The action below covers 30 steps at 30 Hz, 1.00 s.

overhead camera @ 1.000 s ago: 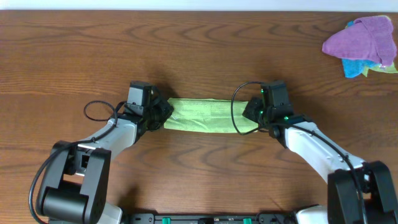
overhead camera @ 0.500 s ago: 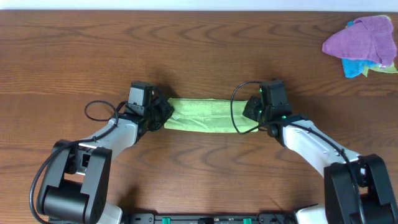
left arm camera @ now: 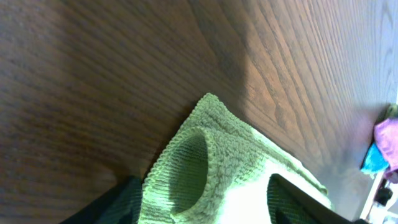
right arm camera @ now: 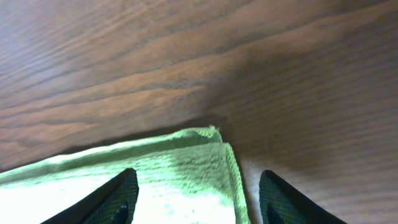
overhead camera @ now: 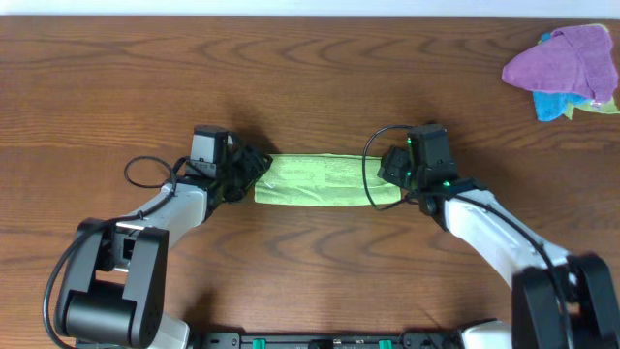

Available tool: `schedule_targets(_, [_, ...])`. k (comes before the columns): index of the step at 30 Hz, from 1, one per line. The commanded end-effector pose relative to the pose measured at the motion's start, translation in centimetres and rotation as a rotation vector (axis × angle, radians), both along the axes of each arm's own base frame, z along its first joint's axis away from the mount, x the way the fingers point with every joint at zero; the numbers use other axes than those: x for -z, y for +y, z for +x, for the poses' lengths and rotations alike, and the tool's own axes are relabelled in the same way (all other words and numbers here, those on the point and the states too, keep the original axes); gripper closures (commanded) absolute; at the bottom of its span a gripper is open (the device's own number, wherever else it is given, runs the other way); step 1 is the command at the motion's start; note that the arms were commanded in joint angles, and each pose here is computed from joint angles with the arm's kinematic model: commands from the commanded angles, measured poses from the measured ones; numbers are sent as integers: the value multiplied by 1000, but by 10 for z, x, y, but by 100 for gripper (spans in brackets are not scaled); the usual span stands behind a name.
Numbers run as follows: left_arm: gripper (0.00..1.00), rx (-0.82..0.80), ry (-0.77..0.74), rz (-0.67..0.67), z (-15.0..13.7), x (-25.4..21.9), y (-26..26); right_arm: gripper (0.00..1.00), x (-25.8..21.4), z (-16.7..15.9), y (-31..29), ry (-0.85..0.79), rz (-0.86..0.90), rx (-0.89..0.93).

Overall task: Fold the cloth
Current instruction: 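Release the folded strip and lift both grippers away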

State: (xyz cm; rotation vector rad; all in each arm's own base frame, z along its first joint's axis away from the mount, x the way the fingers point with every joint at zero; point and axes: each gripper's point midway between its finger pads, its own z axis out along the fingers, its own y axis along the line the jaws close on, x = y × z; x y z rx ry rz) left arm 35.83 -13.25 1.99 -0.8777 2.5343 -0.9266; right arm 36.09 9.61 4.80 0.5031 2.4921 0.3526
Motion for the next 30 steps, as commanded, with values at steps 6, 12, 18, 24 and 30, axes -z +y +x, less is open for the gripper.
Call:
schedule_targets(6, [22, 31, -78, -38, 8, -33, 8, 33, -51, -18, -8, -38, 53, 58])
schedule_targets(12, [18, 68, -84, -17, -7, -52, 11, 32, -52, -54, -1, 89, 158, 99])
schedule_targets(18, [24, 136, -35, 31, -24, -63, 12, 34, -44, -76, 8, 206, 235, 117])
schedule_targets(24, [72, 198, -47, 145, -16, -91, 11, 34, -43, -78, 10, 216, 246, 109])
schedule_targets(30, [94, 211, -120, 211, -3, -106, -2, 29, -41, -82, 10, 246, 266, 152])
